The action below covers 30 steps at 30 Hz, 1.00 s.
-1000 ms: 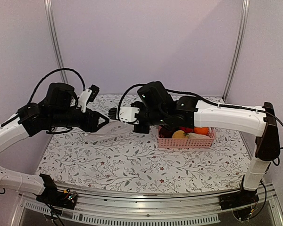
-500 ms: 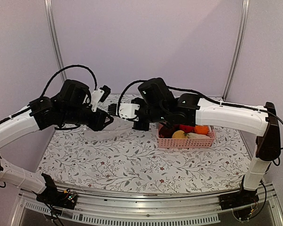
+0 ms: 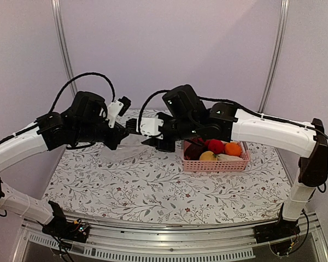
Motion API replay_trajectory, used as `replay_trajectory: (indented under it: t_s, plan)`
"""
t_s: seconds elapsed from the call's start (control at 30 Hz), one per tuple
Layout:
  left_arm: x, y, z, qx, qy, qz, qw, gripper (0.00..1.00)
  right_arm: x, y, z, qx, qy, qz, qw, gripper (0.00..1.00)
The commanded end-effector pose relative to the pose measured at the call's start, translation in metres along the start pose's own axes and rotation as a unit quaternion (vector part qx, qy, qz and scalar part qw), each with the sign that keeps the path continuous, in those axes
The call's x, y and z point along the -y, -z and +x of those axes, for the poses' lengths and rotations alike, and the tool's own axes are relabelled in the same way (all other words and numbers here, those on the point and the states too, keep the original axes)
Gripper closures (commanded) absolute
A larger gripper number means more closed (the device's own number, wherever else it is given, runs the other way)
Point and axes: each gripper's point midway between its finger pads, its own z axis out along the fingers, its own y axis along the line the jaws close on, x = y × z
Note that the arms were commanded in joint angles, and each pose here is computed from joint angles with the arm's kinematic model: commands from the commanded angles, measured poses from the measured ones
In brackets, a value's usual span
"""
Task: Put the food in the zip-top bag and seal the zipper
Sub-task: Pass from the right arm to the left, then pass from the left arm to the right
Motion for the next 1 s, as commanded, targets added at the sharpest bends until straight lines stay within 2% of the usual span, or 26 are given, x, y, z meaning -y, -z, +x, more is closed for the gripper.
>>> replay_trajectory:
  t_s: [0.0,0.13,0.37,0.57,0.7,0.87,0.9,0.93,0.97]
  plan:
    - [-0.003,0.001,-0.008,0.020,0.015,-0.005,1.000,0.97,-0.017,0.042,-0.027,0.048,-0.001,-0.073,0.996,0.66]
    - [-0.001,0.003,-0.010,0.027,0.029,0.007,0.999,0.97,-0.026,0.035,-0.016,0.030,0.016,-0.079,0.996,0.65]
    - [0.008,0.004,-0.010,0.021,0.029,0.035,0.999,0.96,-0.015,0.015,-0.015,0.018,0.035,-0.046,0.998,0.57]
    - [0.013,0.006,-0.008,0.012,0.028,0.049,0.998,0.95,-0.016,-0.011,0.000,-0.004,0.055,-0.033,0.998,0.58]
    - [0.010,0.009,-0.010,0.014,0.031,0.047,0.998,0.95,-0.023,-0.021,0.011,-0.016,0.064,-0.037,0.997,0.66]
    - [0.002,0.011,-0.009,0.008,0.029,0.031,0.999,0.93,-0.032,-0.016,0.010,-0.010,0.070,-0.044,0.997,0.97]
    - [0.001,0.010,-0.009,0.004,0.026,0.028,0.999,0.91,-0.035,-0.014,0.009,-0.010,0.075,-0.046,0.996,1.00]
    - [-0.001,0.008,-0.007,-0.001,0.024,0.023,0.999,0.82,-0.039,-0.013,0.010,-0.012,0.083,-0.050,0.995,1.00]
    - [-0.002,0.006,-0.006,-0.007,0.020,0.020,1.000,0.70,-0.043,-0.011,0.009,-0.012,0.089,-0.055,0.994,1.00]
